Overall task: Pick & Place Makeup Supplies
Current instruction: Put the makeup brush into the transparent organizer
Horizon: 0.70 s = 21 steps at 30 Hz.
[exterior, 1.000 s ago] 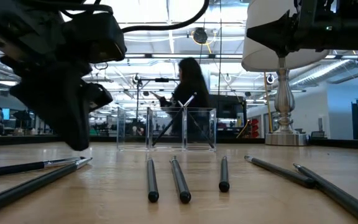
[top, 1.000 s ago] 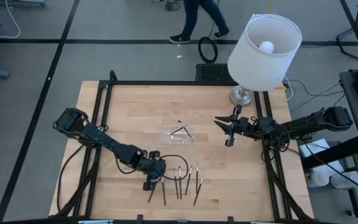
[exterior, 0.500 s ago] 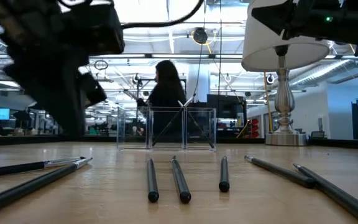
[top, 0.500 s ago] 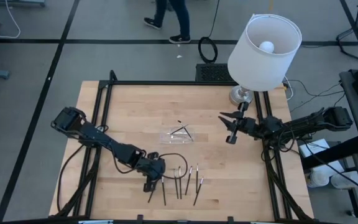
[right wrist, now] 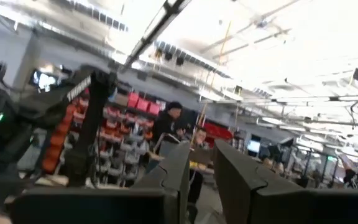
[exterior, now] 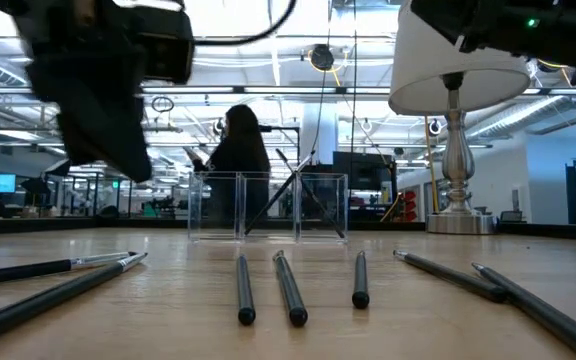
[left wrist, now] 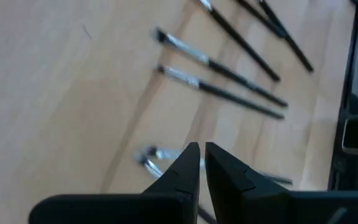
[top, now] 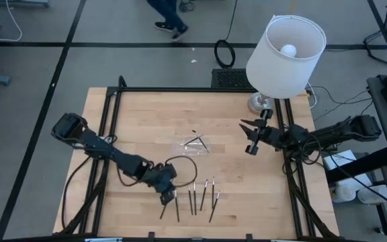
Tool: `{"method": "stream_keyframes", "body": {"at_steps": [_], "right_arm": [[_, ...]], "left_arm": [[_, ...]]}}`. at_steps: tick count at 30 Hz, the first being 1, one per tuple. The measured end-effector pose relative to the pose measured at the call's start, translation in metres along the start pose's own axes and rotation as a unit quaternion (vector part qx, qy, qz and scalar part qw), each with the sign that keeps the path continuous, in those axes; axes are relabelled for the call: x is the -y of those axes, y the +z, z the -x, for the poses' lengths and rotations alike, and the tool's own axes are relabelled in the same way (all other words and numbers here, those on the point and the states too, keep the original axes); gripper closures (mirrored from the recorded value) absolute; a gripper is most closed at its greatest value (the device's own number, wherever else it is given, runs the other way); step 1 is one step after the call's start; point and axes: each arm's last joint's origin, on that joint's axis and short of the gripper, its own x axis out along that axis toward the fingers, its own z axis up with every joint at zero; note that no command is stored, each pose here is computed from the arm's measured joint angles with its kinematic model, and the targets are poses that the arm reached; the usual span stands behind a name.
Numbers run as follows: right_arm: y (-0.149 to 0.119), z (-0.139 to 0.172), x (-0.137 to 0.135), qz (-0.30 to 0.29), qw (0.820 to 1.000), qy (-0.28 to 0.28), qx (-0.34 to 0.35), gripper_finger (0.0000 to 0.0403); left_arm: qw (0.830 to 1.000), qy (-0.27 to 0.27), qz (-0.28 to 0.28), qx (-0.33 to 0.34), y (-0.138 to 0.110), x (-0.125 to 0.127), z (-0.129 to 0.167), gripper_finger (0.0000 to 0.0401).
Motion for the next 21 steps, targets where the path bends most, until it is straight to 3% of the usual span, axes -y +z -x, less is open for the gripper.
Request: {"method": "stream_keyframes", "body": {"at_steps": [8, 13, 16, 21], "right_arm": [[0.008, 0.003, -0.001, -0.021, 1.0, 0.007, 0.021, 0.0344], [0.007, 0.003, -0.002, -0.015, 1.0, 0.009, 0.015, 0.0344], [0.007, 0.003, -0.002, -0.015, 1.0, 0.009, 0.016, 0.0344], [0.007, 0.003, -0.002, -0.013, 1.0, 0.009, 0.017, 0.0344]], "left_arm": [[0.999, -0.007, -0.031, -0.018, -0.022, 0.014, 0.003, 0.0371], [1.0, 0.009, 0.01, -0.023, -0.026, 0.013, 0.003, 0.0371], [1.0, 0.003, 0.004, -0.03, -0.034, 0.018, 0.004, 0.0371], [1.0, -0.011, -0.001, -0.024, -0.044, 0.051, 0.014, 0.0371]]}}
